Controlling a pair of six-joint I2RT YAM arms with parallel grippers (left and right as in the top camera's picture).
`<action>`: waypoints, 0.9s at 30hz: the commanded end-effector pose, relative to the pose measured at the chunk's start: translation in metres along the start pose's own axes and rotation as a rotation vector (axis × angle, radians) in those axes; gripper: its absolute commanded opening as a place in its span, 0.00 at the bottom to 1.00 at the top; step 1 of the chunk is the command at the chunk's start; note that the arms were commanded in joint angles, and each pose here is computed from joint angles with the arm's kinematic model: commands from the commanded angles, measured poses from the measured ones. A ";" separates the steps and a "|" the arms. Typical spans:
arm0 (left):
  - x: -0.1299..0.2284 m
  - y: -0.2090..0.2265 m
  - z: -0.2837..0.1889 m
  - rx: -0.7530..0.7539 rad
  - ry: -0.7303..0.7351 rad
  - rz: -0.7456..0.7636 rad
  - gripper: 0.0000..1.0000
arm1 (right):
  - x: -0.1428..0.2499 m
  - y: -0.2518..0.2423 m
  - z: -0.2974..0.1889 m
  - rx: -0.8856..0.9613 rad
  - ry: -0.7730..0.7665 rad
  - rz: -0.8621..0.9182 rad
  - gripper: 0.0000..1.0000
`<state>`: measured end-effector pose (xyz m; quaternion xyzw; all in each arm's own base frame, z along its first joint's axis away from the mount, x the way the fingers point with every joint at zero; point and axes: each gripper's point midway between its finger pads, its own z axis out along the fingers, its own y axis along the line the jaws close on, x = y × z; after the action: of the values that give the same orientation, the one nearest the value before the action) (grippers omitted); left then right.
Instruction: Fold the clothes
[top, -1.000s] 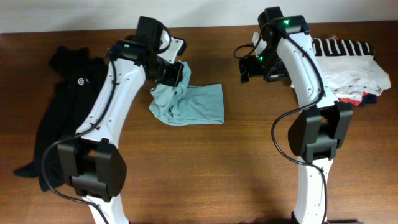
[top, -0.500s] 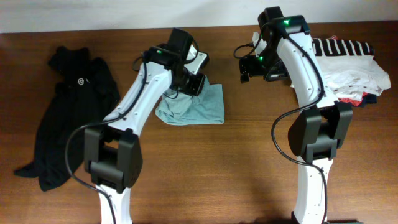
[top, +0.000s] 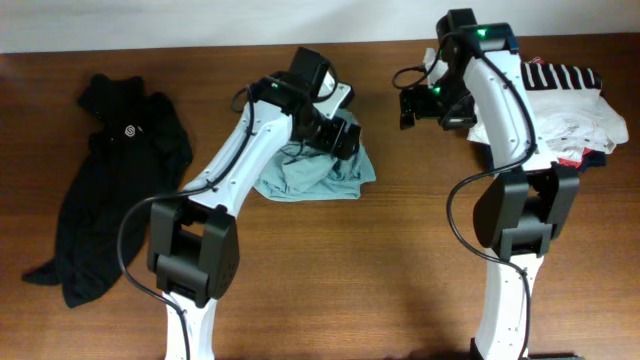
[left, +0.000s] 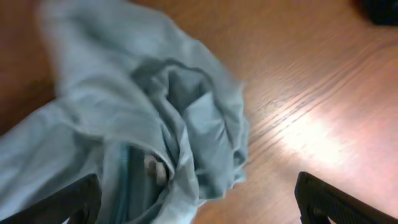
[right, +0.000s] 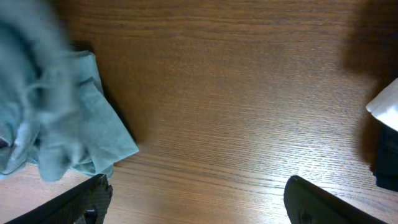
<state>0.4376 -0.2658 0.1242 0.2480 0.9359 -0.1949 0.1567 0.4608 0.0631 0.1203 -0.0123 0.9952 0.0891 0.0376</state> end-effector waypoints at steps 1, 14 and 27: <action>-0.036 0.001 -0.048 0.010 -0.112 -0.001 0.99 | -0.002 0.006 -0.008 -0.031 -0.021 -0.004 0.93; -0.063 0.120 -0.206 -0.196 -0.368 -0.189 0.99 | 0.018 0.095 -0.003 -0.223 0.032 -0.177 0.93; -0.021 0.188 -0.230 -0.316 -0.320 -0.341 0.99 | 0.033 0.188 0.031 -0.014 -0.058 -0.162 0.89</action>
<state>0.5127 -0.0284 0.2628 0.0284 0.9493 -0.1289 0.2852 0.4204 0.2460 0.1250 -0.1335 0.9800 0.1404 0.0452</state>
